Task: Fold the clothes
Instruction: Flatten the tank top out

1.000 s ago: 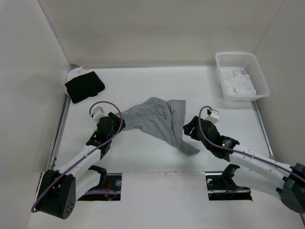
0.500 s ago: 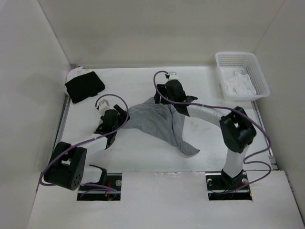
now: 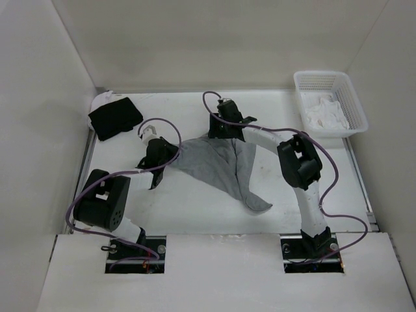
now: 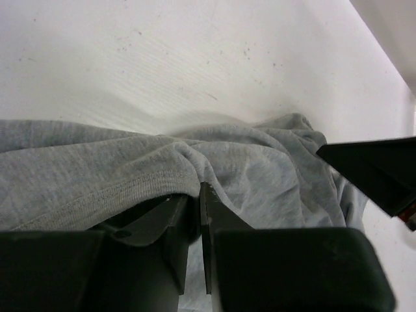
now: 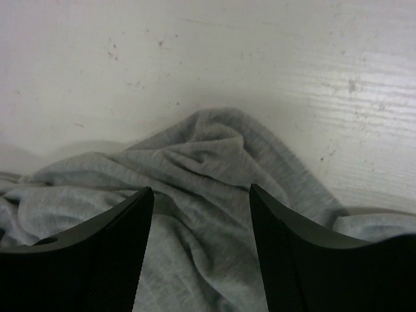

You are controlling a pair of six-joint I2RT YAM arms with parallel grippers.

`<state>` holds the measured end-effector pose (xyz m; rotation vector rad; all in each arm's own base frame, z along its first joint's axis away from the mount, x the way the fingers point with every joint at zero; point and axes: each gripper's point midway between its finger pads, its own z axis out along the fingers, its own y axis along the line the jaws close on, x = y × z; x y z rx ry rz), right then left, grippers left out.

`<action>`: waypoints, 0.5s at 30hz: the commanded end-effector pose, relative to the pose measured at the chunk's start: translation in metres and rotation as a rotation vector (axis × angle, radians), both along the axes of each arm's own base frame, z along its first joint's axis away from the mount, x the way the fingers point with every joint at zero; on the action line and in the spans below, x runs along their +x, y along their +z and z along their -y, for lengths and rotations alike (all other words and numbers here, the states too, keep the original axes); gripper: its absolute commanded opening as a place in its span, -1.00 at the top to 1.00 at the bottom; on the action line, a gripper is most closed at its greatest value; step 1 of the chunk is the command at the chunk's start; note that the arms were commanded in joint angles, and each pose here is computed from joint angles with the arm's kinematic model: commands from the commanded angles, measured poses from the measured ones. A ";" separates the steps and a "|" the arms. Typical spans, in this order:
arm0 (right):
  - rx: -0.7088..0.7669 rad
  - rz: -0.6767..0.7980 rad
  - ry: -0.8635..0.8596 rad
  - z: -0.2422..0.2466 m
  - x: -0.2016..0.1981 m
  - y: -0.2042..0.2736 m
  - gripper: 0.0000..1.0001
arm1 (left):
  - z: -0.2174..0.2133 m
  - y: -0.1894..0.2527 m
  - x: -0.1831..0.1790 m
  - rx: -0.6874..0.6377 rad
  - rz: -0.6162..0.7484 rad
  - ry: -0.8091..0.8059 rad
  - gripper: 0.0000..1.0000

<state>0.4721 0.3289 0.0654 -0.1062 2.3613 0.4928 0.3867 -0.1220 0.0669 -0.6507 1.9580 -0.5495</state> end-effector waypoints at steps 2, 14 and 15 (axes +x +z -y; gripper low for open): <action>0.117 -0.097 0.083 -0.022 -0.016 0.007 0.21 | 0.002 0.068 0.045 -0.092 0.179 0.029 0.86; 0.331 0.029 -0.006 0.005 -0.041 0.071 0.94 | -0.011 0.138 0.127 -0.097 0.291 0.073 0.91; 0.354 0.046 -0.009 0.009 -0.047 0.080 0.94 | -0.008 0.151 0.130 -0.095 0.317 0.065 0.92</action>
